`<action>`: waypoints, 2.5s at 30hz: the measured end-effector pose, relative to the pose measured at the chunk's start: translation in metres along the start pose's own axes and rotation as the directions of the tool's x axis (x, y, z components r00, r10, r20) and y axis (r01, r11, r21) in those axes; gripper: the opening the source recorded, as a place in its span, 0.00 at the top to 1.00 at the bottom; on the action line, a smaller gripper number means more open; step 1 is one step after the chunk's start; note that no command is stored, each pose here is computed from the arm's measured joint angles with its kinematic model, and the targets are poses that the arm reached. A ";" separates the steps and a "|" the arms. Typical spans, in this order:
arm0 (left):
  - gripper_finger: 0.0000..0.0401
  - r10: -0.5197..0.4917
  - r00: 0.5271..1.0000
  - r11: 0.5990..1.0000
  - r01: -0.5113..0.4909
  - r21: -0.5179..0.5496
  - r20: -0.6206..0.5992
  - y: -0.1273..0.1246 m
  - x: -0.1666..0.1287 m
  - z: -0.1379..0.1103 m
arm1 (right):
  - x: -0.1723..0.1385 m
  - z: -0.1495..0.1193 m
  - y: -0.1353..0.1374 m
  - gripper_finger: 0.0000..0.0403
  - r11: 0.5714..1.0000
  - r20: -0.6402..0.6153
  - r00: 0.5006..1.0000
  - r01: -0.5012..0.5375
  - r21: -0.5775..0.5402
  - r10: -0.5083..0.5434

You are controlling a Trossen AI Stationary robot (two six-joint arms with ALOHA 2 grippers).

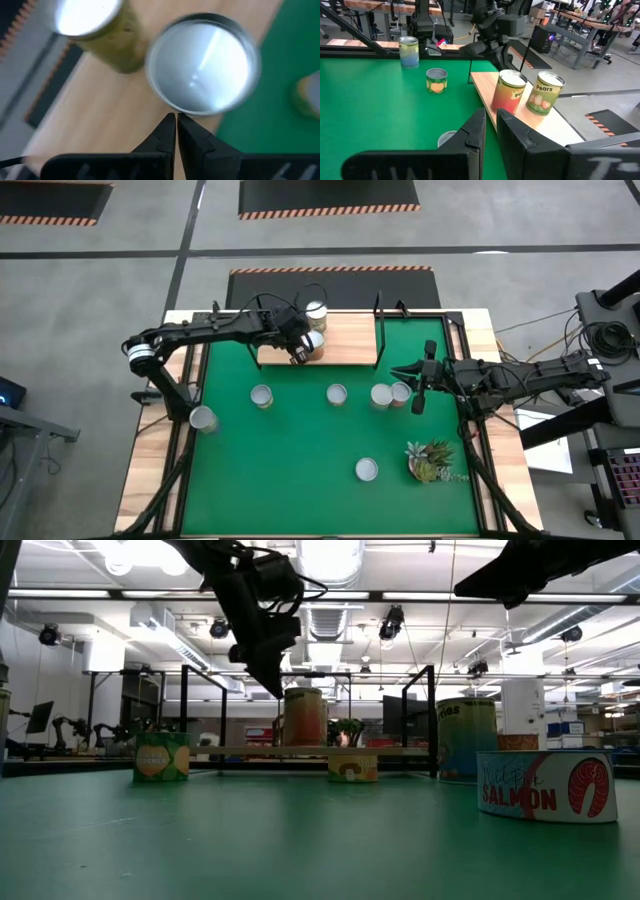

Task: Pick and place cans onto a shelf
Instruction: Put the canned pineapple on the shelf

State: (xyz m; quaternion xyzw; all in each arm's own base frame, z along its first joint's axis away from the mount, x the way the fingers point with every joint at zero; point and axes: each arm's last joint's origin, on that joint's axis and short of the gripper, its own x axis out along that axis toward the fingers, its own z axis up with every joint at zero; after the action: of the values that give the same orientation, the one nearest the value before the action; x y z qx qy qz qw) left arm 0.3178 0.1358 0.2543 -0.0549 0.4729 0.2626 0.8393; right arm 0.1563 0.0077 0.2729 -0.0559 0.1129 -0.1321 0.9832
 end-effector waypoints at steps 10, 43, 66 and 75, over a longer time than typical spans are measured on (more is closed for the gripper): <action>1.00 -0.034 0.999 0.999 0.034 0.018 -0.002 -0.020 -0.005 -0.002 | 0.000 0.000 0.000 0.91 1.000 0.000 1.000 0.000 0.000 0.000; 1.00 -0.035 0.999 0.999 0.035 0.004 0.039 -0.047 -0.008 -0.001 | 0.000 0.000 0.000 0.91 1.000 -0.004 1.000 0.000 0.029 0.000; 1.00 -0.105 0.843 0.961 -0.051 0.273 0.528 -0.036 -0.062 -0.058 | 0.102 0.072 -0.003 0.98 0.987 -0.200 0.972 0.141 0.078 -0.124; 1.00 -0.078 0.855 0.954 -0.086 0.288 0.512 -0.032 -0.046 -0.057 | 0.159 0.071 -0.037 0.98 0.993 -0.446 0.891 0.116 0.028 -0.092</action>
State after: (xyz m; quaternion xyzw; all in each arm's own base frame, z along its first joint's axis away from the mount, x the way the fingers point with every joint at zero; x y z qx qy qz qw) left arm 0.2704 0.0710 0.2560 0.1469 0.2640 0.1943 0.9333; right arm 0.3137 -0.0654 0.3143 -0.0039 0.3271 -0.1969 0.9243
